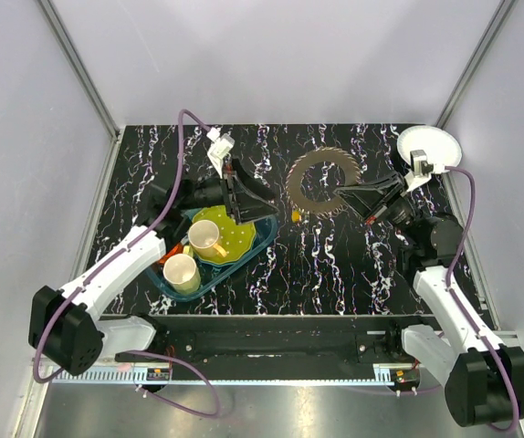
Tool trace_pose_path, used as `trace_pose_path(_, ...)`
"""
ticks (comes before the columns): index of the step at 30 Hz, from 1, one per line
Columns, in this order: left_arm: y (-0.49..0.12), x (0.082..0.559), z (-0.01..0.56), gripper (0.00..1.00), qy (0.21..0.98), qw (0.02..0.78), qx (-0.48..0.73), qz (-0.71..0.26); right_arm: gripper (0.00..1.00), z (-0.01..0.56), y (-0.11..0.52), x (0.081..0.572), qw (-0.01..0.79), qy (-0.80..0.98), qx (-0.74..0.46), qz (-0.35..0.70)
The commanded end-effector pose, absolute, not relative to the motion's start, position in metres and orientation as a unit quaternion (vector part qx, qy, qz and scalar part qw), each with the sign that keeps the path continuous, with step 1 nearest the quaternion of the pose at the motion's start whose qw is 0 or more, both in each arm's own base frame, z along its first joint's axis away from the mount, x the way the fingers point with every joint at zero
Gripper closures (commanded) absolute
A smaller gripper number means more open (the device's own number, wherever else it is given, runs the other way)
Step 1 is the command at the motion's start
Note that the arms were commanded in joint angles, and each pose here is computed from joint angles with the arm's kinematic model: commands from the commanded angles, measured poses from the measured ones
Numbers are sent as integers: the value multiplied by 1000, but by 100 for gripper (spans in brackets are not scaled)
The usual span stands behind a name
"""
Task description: Remove the keys from the keyring
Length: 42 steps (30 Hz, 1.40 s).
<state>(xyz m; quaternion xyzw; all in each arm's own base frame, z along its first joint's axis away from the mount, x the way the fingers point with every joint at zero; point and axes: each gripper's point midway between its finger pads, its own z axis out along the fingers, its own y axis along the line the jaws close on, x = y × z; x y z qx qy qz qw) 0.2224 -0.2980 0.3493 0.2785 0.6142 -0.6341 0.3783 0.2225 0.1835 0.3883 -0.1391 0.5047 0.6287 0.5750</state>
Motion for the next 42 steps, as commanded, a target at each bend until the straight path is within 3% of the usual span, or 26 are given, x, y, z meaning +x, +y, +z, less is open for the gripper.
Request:
trace_pose_path(1,-308,207,382,16,556,456,317,-619,100,411,178,227,608,477,-133,621)
trace_pose_path(11,-339,214,376,19,579,434,315,-615,100,396,181,235,590,498,-124,623)
trace_pose_path(16,-349,223,382,27,582,425,293,-629,100,385,181,237,585,507,-121,621)
trace_pose_path(21,-353,226,381,44,583,424,284,-632,100,377,182,239,580,514,-116,622)
trace_pose_path(26,-354,229,382,52,582,424,269,-640,100,367,183,242,569,523,-116,624)
trace_pose_path(30,-359,229,378,87,583,407,272,-648,100,366,184,242,566,520,-117,629)
trace_pose_path(31,-360,230,376,100,587,401,268,-651,100,365,184,242,565,522,-116,628)
trace_pose_path(35,-360,236,365,100,608,398,251,-639,100,363,184,244,568,530,-117,619)
trace_pose_path(42,-356,240,375,100,610,412,229,-636,69,345,177,258,571,602,-97,550)
